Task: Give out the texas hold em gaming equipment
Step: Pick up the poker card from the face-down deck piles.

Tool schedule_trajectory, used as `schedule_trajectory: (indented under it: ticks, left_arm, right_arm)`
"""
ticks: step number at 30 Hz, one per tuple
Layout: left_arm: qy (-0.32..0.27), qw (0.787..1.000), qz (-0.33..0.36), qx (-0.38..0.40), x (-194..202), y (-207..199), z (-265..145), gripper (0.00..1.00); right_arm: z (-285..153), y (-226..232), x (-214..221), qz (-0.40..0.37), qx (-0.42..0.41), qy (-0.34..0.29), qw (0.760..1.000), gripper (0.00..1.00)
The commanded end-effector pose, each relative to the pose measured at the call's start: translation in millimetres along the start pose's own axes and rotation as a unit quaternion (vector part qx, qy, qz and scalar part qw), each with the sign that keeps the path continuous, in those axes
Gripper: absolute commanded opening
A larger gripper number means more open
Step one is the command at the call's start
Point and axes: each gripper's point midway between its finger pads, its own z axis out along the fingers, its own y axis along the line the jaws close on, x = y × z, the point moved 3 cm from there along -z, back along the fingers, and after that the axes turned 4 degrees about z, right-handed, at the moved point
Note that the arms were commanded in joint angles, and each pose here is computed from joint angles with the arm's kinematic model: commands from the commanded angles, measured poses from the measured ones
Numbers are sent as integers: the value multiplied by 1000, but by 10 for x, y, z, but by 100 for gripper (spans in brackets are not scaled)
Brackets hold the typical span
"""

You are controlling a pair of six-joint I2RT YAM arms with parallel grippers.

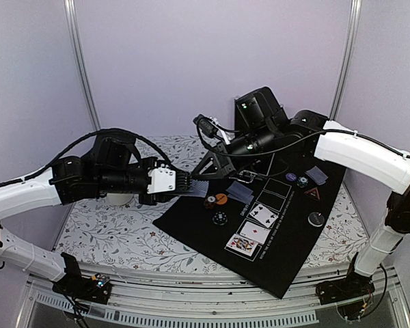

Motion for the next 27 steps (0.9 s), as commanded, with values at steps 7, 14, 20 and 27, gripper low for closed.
schedule_trajectory:
  ticks: [7, 14, 20, 27]
  left_arm:
    - [-12, 1000, 2, -6, -48, -36, -18, 45]
    - [-13, 1000, 1, -7, -56, -28, -20, 45]
    - [-12, 1000, 1, -7, -50, -29, -15, 45]
    - [-10, 1000, 2, -6, -38, -44, 4, 45]
  right_arm:
    - [-374, 112, -167, -30, 43, -63, 997, 2]
    - [-479, 98, -174, -32, 53, -75, 995, 2]
    - [-502, 46, -145, -31, 58, -67, 996, 2]
    - [-586, 0, -166, -32, 60, -73, 995, 2]
